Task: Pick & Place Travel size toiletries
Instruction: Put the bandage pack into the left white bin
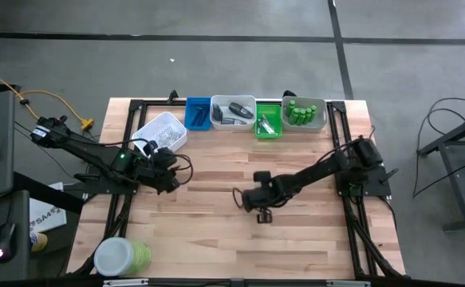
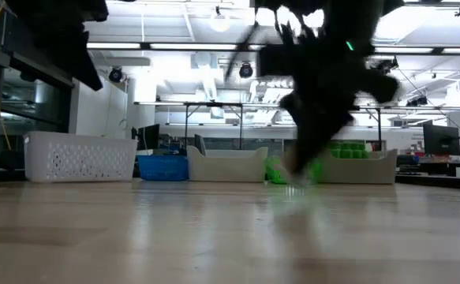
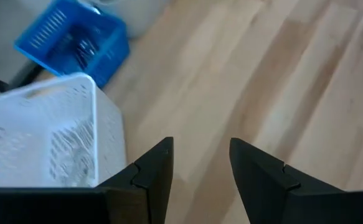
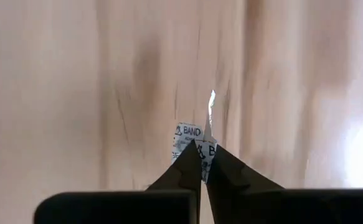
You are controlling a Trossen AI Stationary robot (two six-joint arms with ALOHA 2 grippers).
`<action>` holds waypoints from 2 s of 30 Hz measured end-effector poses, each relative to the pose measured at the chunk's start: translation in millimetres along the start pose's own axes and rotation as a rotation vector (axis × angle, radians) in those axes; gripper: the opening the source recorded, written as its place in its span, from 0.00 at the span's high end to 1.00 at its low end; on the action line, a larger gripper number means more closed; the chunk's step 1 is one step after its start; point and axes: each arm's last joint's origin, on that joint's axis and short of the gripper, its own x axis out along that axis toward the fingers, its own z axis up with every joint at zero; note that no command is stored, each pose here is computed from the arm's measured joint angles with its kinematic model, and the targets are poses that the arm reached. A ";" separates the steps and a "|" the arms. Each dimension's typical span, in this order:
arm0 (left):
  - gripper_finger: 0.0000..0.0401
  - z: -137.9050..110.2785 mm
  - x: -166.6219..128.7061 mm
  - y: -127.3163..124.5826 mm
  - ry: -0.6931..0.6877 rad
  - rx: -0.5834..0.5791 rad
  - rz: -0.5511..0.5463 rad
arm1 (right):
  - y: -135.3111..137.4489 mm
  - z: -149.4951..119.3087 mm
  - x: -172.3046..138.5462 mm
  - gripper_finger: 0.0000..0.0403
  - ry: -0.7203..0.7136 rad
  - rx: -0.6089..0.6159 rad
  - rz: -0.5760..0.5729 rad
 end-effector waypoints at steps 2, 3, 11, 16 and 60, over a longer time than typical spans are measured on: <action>0.61 1.9 0.0 -0.3 -0.034 0.005 0.016 | -1.5 7.9 -9.2 0.99 -0.122 0.027 -0.008; 0.61 3.0 0.5 -1.4 -0.055 0.010 0.016 | -3.3 9.8 -11.2 0.99 -0.173 0.044 -0.019; 0.61 -2.7 25.9 -22.4 -0.245 0.131 -0.116 | -27.1 4.7 -5.3 0.99 -0.473 0.192 -0.086; 0.58 -0.8 37.2 -32.0 -0.376 0.199 -0.182 | -40.6 10.7 -2.5 0.99 -0.641 0.243 -0.059; 0.67 15.9 61.1 -79.8 -0.585 0.162 -0.417 | -42.6 35.2 -24.9 0.99 -0.988 0.057 -0.073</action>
